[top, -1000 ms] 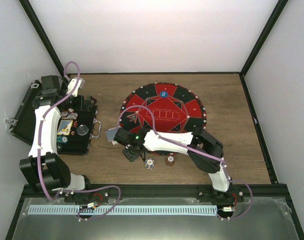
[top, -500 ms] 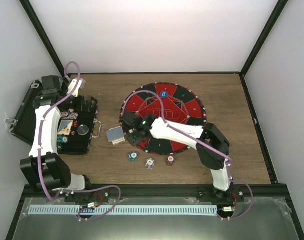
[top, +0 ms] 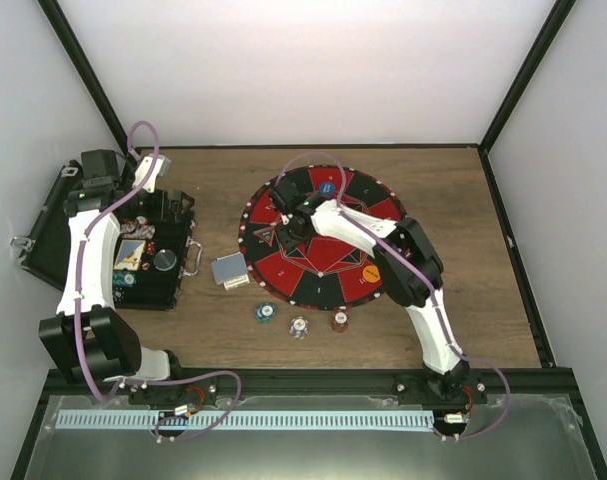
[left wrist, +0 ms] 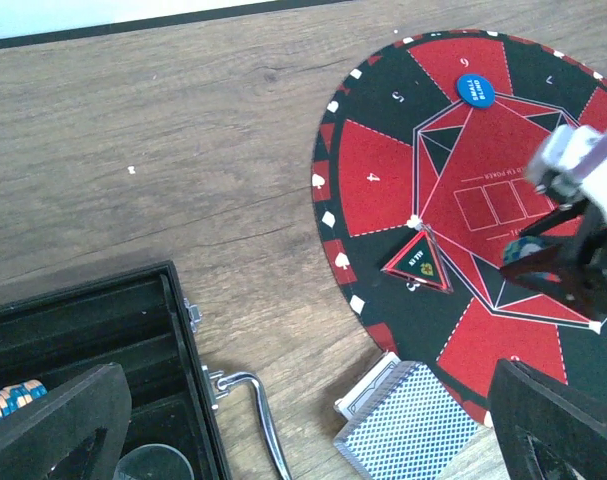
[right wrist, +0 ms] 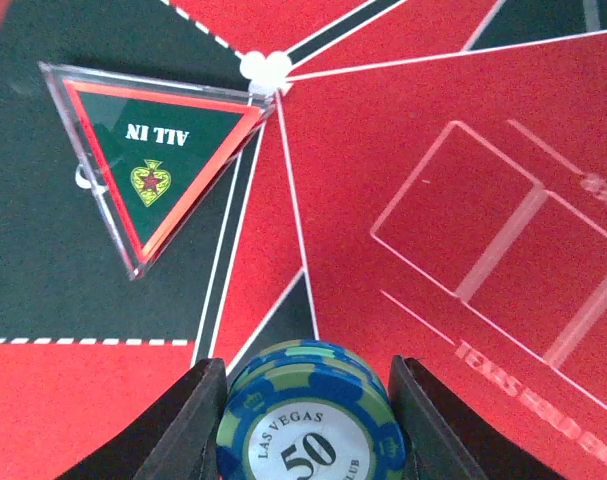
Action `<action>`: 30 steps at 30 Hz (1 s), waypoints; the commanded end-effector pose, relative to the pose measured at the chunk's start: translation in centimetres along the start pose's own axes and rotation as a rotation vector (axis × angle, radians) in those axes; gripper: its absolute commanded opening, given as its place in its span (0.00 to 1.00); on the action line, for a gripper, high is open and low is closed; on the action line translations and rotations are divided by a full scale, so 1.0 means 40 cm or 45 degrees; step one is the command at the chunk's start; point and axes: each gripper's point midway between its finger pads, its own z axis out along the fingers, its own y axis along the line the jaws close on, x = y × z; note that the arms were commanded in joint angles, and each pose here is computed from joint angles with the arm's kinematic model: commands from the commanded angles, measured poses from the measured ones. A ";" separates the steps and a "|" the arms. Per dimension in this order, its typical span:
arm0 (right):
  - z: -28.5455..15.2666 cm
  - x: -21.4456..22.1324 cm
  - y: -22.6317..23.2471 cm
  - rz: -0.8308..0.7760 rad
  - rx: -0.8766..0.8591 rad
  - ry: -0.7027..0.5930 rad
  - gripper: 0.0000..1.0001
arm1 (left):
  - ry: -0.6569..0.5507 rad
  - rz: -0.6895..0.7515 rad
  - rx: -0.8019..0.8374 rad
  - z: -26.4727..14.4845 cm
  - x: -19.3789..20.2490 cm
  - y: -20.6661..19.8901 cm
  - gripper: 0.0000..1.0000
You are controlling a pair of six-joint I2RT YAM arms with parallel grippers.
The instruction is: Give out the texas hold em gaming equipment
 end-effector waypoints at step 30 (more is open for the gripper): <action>0.072 -0.091 0.046 -0.021 -0.055 -0.016 0.63 | -0.039 0.018 0.033 -0.002 -0.013 -0.008 1.00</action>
